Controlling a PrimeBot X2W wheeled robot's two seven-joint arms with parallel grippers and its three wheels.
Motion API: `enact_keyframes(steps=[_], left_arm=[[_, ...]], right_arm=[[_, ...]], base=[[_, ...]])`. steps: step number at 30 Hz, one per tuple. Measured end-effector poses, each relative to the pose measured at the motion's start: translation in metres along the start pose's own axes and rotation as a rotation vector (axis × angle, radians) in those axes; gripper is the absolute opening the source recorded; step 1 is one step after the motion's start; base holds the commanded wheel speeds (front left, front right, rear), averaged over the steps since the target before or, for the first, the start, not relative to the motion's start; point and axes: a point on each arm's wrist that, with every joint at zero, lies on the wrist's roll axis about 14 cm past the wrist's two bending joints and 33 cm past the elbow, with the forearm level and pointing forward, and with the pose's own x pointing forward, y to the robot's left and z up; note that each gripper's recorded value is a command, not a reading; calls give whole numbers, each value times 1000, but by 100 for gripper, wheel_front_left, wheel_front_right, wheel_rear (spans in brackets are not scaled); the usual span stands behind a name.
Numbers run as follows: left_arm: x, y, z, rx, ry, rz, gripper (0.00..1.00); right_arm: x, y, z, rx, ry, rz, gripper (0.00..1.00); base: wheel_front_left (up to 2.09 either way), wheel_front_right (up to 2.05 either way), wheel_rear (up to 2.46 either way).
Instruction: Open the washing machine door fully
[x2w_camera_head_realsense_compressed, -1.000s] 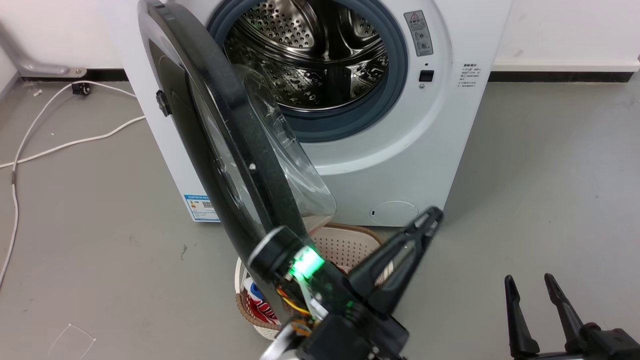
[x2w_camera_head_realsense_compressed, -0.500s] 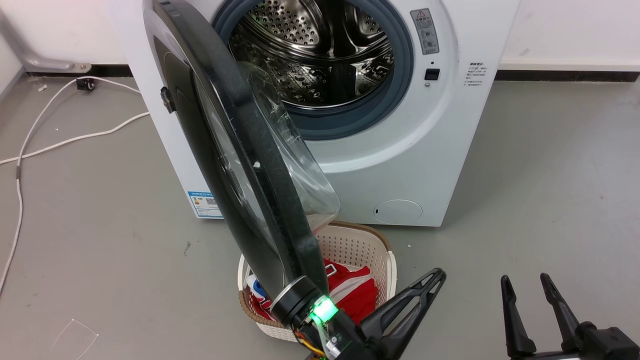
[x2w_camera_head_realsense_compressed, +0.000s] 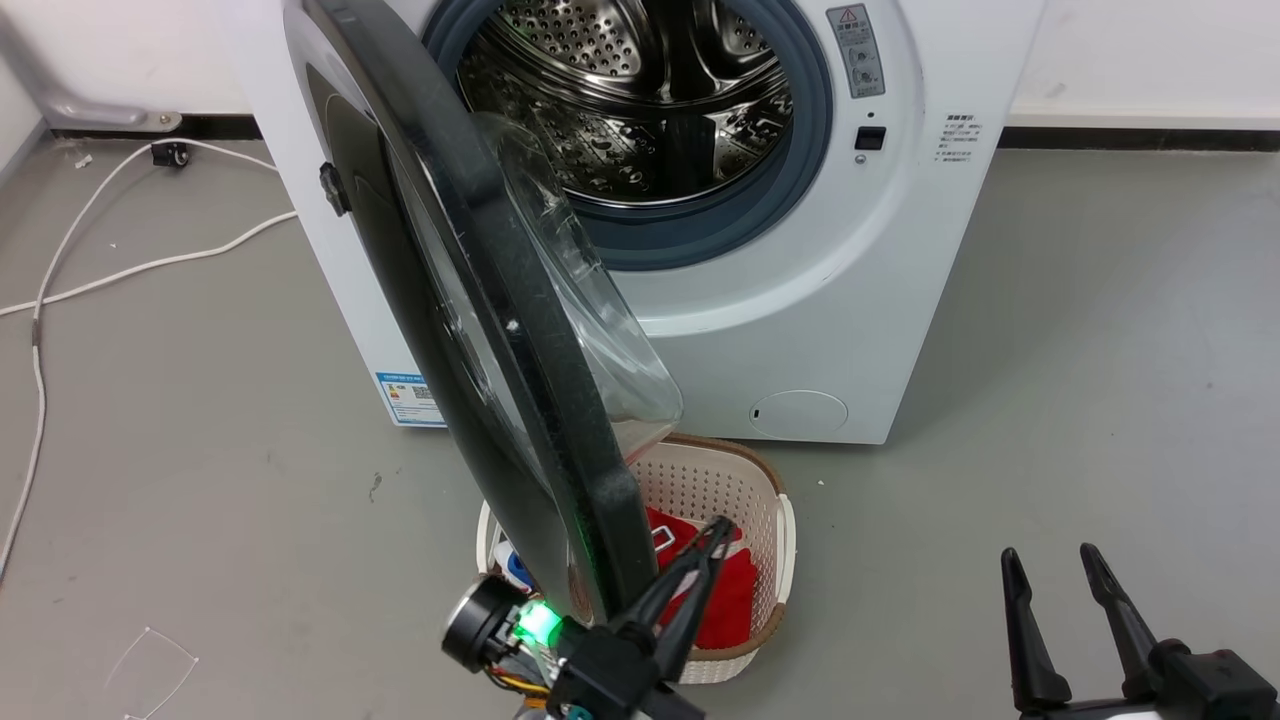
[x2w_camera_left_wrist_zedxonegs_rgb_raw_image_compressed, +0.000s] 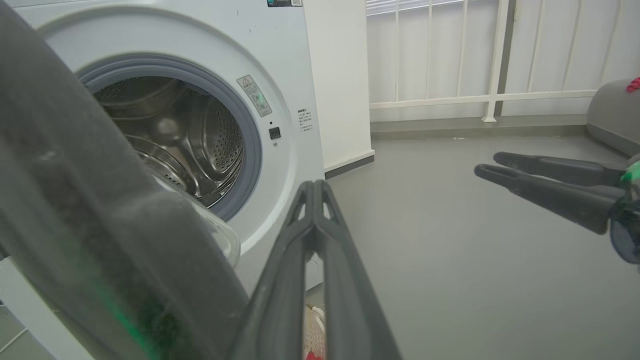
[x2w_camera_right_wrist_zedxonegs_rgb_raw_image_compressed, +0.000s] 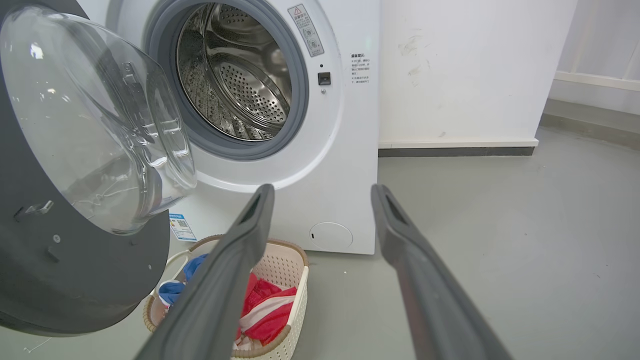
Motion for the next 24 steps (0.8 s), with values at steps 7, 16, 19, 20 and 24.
enact_keyframes(steps=[7, 16, 19, 20, 24], left_arm=[[-6, 26, -13, 3, 43, 79, 0], [-18, 39, -16, 7, 57, 134, 0], [-25, 44, -16, 12, 62, 161, 0], [-27, 46, -15, 15, 63, 171, 0], [-39, 57, -16, 22, 73, 224, 0]], right_arm=[[1, 2, -2, 1, 5, 6, 100], [8, 15, -4, 6, 9, 51, 100], [12, 22, -5, 13, 13, 73, 100], [14, 25, -6, 16, 15, 83, 100], [19, 37, -8, 22, 22, 123, 100]], base=[[0, 0, 0], [0, 0, 0], [0, 0, 0], [0, 0, 0], [0, 0, 0]])
